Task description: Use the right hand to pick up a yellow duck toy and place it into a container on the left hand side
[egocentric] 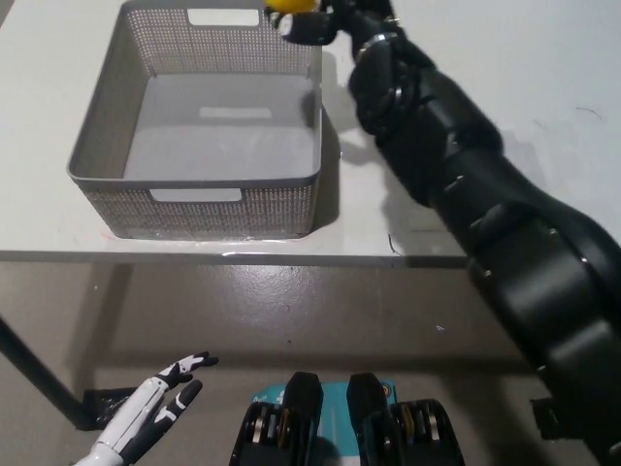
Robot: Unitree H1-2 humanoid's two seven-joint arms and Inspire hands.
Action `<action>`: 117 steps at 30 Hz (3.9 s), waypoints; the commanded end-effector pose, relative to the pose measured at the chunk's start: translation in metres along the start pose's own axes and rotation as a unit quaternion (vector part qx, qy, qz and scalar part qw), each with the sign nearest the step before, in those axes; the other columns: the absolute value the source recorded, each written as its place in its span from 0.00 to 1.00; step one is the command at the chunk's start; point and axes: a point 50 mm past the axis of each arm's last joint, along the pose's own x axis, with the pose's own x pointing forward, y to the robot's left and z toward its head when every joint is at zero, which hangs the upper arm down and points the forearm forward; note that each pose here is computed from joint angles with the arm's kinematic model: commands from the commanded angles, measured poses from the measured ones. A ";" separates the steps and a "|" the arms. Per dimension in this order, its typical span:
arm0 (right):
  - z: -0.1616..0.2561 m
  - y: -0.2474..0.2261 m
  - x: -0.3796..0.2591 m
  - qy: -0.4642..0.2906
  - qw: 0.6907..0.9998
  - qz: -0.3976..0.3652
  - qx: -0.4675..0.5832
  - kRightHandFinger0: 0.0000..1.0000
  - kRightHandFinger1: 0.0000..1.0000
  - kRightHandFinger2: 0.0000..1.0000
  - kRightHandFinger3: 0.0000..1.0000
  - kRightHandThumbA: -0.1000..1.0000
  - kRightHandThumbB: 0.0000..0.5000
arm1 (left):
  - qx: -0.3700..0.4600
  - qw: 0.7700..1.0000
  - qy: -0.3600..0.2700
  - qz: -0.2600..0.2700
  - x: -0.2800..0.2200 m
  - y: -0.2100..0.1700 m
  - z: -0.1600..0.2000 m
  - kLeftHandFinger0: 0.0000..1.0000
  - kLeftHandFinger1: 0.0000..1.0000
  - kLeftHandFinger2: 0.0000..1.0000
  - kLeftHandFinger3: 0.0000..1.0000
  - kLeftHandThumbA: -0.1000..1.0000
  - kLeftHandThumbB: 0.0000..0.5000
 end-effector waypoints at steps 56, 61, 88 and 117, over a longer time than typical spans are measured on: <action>0.028 -0.072 0.019 -0.068 0.997 0.011 -0.031 1.00 1.00 1.00 1.00 1.00 1.00 | 0.078 0.995 -0.016 -0.057 0.020 0.024 0.025 1.00 1.00 1.00 1.00 1.00 0.94; 0.025 -0.119 -0.004 -0.109 0.993 -0.042 -0.026 1.00 1.00 1.00 1.00 1.00 1.00 | 0.082 0.995 -0.016 -0.053 0.018 0.025 0.023 1.00 1.00 1.00 1.00 1.00 0.93; -0.089 -0.061 -0.275 -0.195 0.933 -0.186 0.239 1.00 1.00 1.00 1.00 1.00 0.85 | 0.038 0.999 -0.018 0.003 0.009 0.035 0.009 1.00 1.00 1.00 1.00 1.00 0.98; -0.174 0.110 -0.373 0.020 0.951 -0.052 0.305 1.00 1.00 1.00 1.00 0.87 0.80 | 0.046 0.997 -0.055 0.041 0.029 0.061 0.020 1.00 1.00 1.00 1.00 1.00 1.00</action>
